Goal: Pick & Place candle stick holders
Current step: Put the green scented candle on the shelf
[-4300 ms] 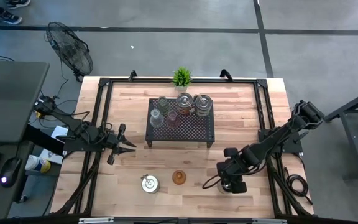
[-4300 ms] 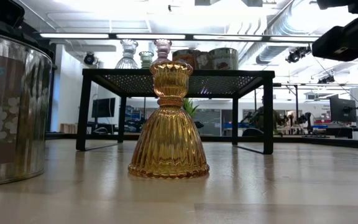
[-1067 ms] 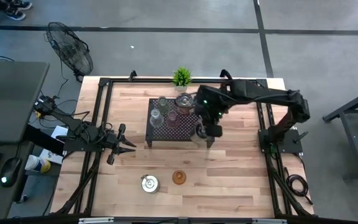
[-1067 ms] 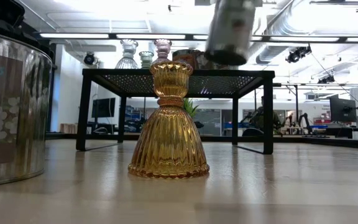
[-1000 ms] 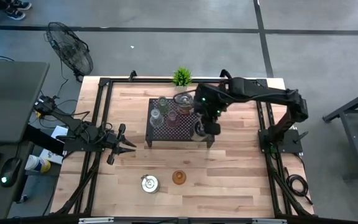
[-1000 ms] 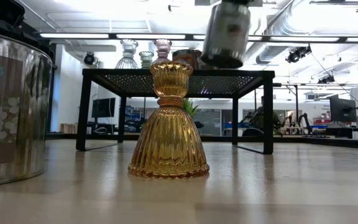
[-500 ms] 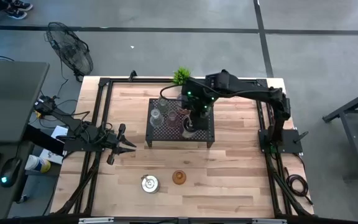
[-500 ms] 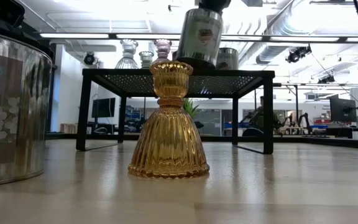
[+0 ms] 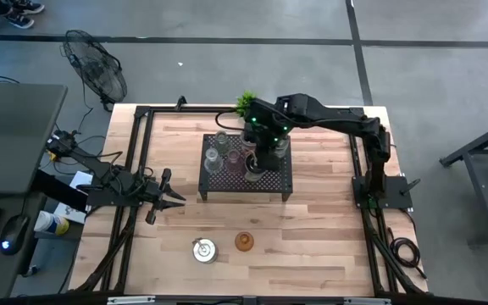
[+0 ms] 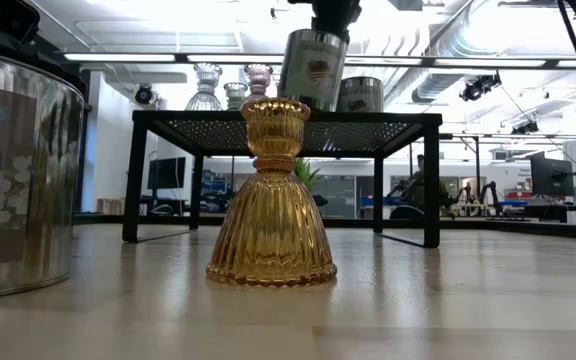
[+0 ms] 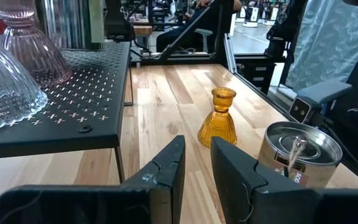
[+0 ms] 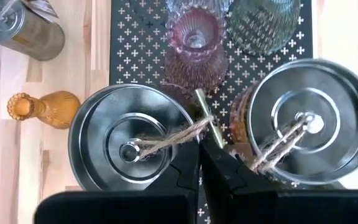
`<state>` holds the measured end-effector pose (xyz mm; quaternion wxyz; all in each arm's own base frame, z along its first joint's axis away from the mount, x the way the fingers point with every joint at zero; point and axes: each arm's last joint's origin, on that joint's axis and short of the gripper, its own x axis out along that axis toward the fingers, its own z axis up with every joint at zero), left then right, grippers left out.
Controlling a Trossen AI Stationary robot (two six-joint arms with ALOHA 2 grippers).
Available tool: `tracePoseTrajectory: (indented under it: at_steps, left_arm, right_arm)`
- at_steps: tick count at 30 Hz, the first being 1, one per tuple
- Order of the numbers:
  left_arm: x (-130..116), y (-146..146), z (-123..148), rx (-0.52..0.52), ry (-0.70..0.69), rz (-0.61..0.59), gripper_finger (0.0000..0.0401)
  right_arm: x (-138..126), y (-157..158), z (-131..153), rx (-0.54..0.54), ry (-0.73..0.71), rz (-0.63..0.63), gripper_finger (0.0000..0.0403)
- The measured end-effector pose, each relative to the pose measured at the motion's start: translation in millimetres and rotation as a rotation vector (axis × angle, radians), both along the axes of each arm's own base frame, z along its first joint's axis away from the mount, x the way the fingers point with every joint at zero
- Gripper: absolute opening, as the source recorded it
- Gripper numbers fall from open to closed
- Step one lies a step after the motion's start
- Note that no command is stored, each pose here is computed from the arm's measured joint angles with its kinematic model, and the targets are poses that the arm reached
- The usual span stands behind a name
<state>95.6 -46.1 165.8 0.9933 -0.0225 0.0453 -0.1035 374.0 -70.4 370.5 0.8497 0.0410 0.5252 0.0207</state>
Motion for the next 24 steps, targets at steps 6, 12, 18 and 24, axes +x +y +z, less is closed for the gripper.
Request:
tracePoseTrajectory:
  at_steps: [6,12,18,24]
  left_arm:
    - [0.0,0.0,0.0,0.000,0.000,0.000,0.0073]
    - [0.0,0.0,0.1,0.000,0.000,0.000,0.0073]
    - [0.0,0.0,0.1,0.000,0.000,0.000,0.0073]
    - [0.0,0.0,0.1,0.000,0.000,0.000,0.0073]
  right_arm:
    - [5.9,-3.6,-4.3,-0.010,-0.014,0.005,0.0000]
    - [6.2,-6.0,-8.0,-0.010,0.009,0.010,0.0000]
    - [7.8,-7.0,-7.2,-0.018,-0.011,0.015,0.0000]
    - [7.7,-6.7,-7.2,-0.015,-0.011,0.022,0.0000]
